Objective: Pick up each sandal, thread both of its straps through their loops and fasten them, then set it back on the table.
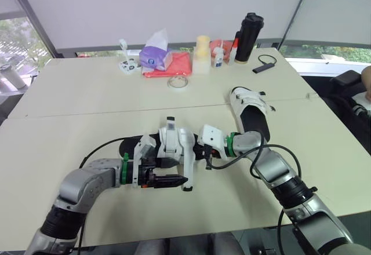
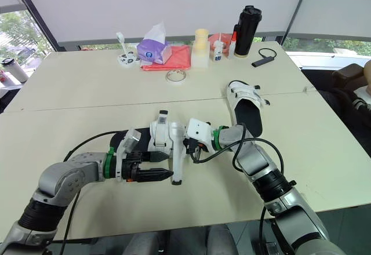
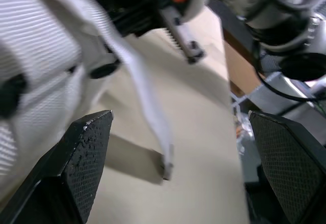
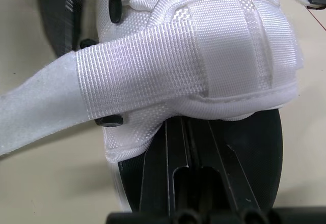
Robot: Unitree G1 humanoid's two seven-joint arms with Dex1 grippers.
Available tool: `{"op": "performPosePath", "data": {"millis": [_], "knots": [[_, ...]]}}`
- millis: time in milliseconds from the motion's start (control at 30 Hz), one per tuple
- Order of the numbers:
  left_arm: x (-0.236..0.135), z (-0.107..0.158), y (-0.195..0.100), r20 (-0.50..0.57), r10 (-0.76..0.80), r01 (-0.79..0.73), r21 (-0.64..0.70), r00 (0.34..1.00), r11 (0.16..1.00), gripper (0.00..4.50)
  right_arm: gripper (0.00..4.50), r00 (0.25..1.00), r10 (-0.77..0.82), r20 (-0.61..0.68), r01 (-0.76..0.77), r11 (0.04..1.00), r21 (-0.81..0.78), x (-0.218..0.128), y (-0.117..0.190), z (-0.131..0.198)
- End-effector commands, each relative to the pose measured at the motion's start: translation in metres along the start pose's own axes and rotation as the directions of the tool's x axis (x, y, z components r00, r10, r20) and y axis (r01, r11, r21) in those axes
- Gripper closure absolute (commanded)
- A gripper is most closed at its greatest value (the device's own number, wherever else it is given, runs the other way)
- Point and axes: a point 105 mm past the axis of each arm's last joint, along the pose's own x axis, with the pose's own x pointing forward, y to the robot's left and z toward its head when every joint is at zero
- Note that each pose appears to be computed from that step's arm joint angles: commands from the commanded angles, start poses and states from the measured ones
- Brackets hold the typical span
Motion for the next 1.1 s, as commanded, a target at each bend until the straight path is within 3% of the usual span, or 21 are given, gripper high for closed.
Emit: {"op": "performPosePath", "data": {"millis": [33, 400, 433, 600, 700, 900, 1100], "knots": [[0.011, 0.005, 0.003, 0.02, 0.012, -0.013, 0.03, 1.0, 0.999, 0.09, 4.5, 0.996, 0.043, -0.076, -0.04, 0.998, 0.046, 0.005, 0.012, -0.022], [0.029, -0.002, -0.002, 0.003, -0.037, 0.037, -0.02, 0.999, 0.999, 0.09, 4.5, 0.997, 0.037, -0.074, -0.033, 0.998, 0.048, 0.005, 0.012, -0.021], [0.03, -0.002, -0.002, 0.001, -0.038, 0.038, -0.022, 0.999, 0.999, 0.32, 4.5, 0.997, 0.036, -0.073, -0.032, 0.998, 0.048, 0.005, 0.011, -0.021], [0.03, -0.002, -0.002, 0.001, -0.038, 0.038, -0.022, 0.999, 0.999, 0.32, 4.5, 0.997, 0.036, -0.073, -0.032, 0.998, 0.048, 0.005, 0.011, -0.021], [0.033, 0.0, -0.004, 0.004, -0.058, 0.058, -0.029, 0.998, 0.998, 1.26, 4.5, 0.997, 0.033, -0.072, -0.03, 0.998, 0.05, 0.005, 0.012, -0.021], [0.032, -0.001, -0.005, 0.001, -0.063, 0.063, -0.034, 0.998, 0.997, 4.37, 4.5, 0.997, 0.031, -0.072, -0.027, 0.999, 0.047, 0.005, 0.012, -0.021], [0.031, -0.001, -0.007, -0.01, -0.057, 0.057, -0.026, 0.998, 0.998, 4.45, 4.5, 0.997, 0.032, -0.071, -0.029, 0.999, 0.046, 0.005, 0.012, -0.02]]}}
